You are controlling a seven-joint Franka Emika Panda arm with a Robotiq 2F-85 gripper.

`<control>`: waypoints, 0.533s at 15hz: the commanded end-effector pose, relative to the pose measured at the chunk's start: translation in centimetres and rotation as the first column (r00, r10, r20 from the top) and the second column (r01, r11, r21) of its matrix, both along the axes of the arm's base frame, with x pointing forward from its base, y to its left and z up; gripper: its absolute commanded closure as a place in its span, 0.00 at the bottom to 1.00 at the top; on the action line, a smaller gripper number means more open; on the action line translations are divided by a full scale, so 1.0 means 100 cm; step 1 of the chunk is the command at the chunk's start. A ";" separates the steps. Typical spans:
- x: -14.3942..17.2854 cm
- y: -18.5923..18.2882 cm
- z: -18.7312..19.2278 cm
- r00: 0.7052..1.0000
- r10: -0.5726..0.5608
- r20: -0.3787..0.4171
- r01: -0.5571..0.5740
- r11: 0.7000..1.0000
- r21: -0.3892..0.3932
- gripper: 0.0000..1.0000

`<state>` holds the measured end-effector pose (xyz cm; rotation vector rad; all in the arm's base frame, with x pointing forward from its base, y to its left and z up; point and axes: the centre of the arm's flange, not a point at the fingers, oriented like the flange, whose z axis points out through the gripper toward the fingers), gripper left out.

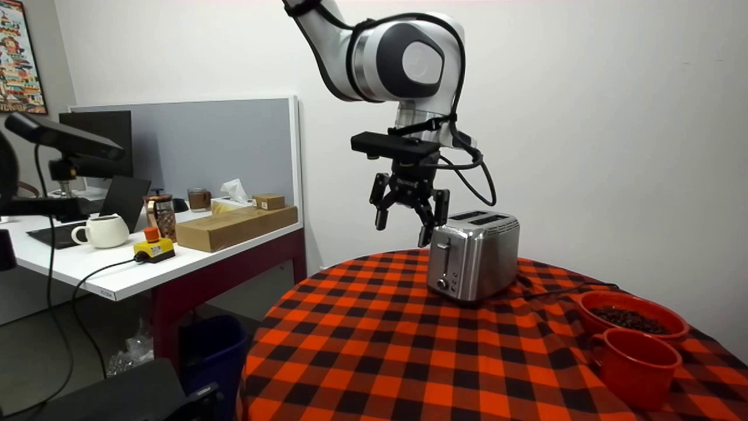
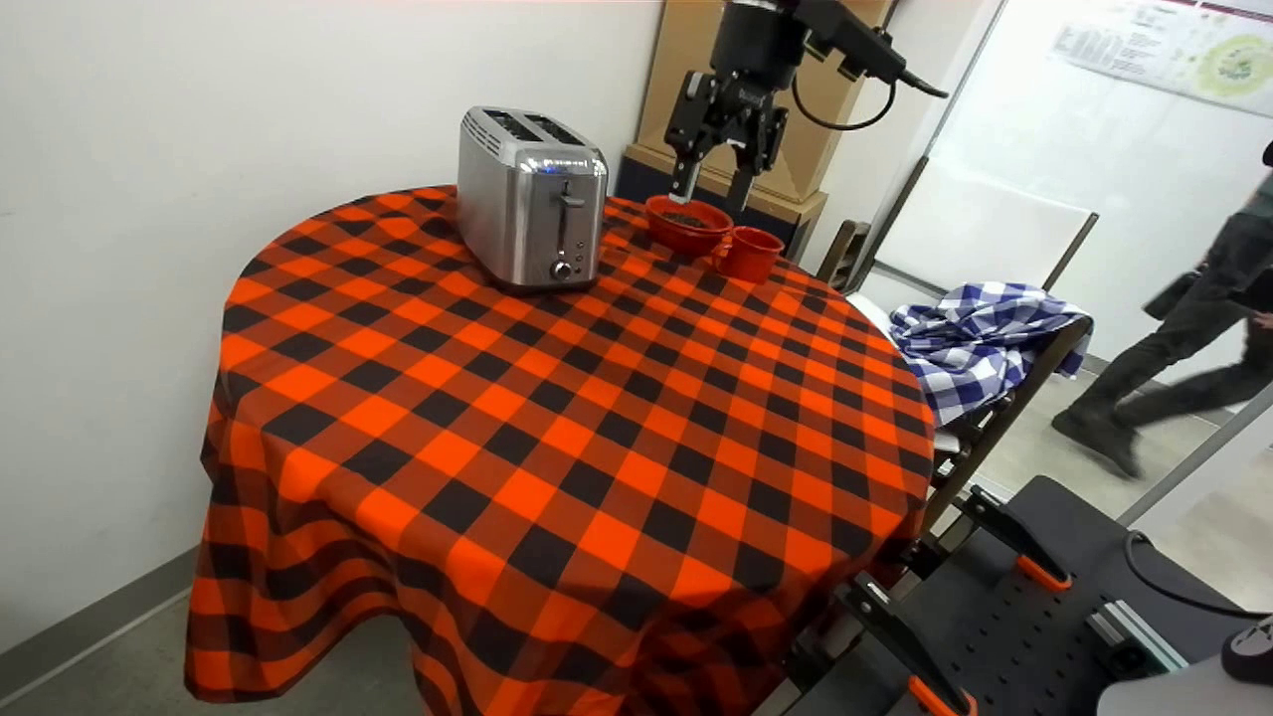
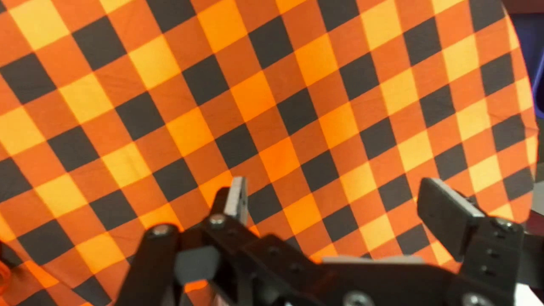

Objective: Turn off the toaster

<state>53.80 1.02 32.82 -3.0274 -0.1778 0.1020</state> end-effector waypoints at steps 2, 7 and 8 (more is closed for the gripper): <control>-0.037 0.000 0.027 0.987 -0.155 0.042 0.152 0.986 0.074 0.00; -0.027 -0.002 0.025 0.991 -0.128 0.023 0.127 0.990 0.058 0.00; -0.027 -0.002 0.024 0.991 -0.130 0.023 0.128 0.990 0.058 0.00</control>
